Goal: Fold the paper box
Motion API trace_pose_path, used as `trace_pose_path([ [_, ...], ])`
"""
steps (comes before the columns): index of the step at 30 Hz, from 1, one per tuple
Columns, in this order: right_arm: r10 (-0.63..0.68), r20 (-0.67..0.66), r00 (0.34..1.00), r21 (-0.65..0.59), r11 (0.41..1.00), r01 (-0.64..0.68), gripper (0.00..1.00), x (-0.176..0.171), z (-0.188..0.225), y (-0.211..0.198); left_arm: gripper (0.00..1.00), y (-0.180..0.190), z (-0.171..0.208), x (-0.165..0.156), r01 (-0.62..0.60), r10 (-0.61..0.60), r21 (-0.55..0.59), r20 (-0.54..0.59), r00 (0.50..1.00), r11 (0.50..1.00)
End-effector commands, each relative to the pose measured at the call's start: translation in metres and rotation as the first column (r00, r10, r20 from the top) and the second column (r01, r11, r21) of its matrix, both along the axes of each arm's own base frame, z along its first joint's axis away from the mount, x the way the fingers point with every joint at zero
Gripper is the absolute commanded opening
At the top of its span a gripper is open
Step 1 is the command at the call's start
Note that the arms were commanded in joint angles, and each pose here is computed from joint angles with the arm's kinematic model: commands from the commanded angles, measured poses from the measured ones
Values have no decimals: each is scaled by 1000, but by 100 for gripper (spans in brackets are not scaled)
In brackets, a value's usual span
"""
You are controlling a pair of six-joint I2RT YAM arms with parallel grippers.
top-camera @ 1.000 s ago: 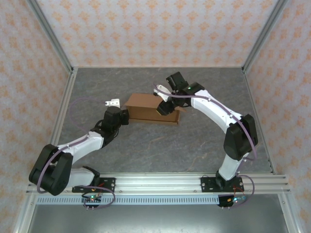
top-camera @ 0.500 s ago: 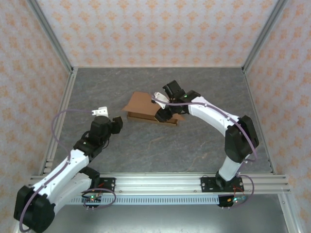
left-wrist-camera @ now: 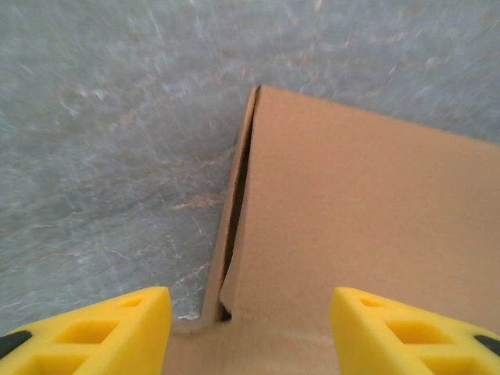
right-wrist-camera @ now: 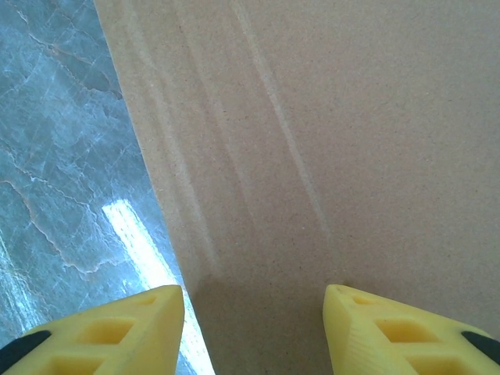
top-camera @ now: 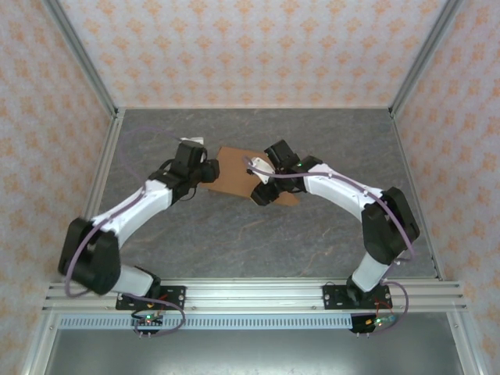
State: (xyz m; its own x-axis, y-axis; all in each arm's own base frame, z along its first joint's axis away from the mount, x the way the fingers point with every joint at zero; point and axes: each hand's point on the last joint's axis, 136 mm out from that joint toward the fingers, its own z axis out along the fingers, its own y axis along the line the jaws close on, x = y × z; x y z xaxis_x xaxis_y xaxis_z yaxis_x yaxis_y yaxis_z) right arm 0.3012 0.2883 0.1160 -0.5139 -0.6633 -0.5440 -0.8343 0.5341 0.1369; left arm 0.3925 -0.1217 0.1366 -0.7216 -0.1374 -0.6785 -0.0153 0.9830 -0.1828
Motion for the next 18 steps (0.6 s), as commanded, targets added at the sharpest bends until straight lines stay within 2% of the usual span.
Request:
trace_pose_path([
  [1, -12, -18, 1000, 31, 999, 13, 52, -2, -5, 3, 53, 1, -25, 9, 37, -35, 18, -75, 997, 999],
  [5, -30, -23, 999, 63, 998, 31, 52, -4, -1, 4, 51, 2, -47, 11, 56, -49, 58, -127, 991, 997],
  [10, -113, 6, 994, 158, 981, 111, 54, 0, 31, 1, 51, 6, -67, 8, 62, -47, 94, -156, 987, 994],
  [14, -317, -51, 947, 260, 911, 319, 54, 20, 48, -26, 51, 6, -68, 5, 65, -51, 86, -152, 987, 994],
  [18, -509, -154, 847, 196, 824, 531, 52, 39, 16, -66, 52, 7, -68, 4, 59, -46, 83, -146, 988, 995],
])
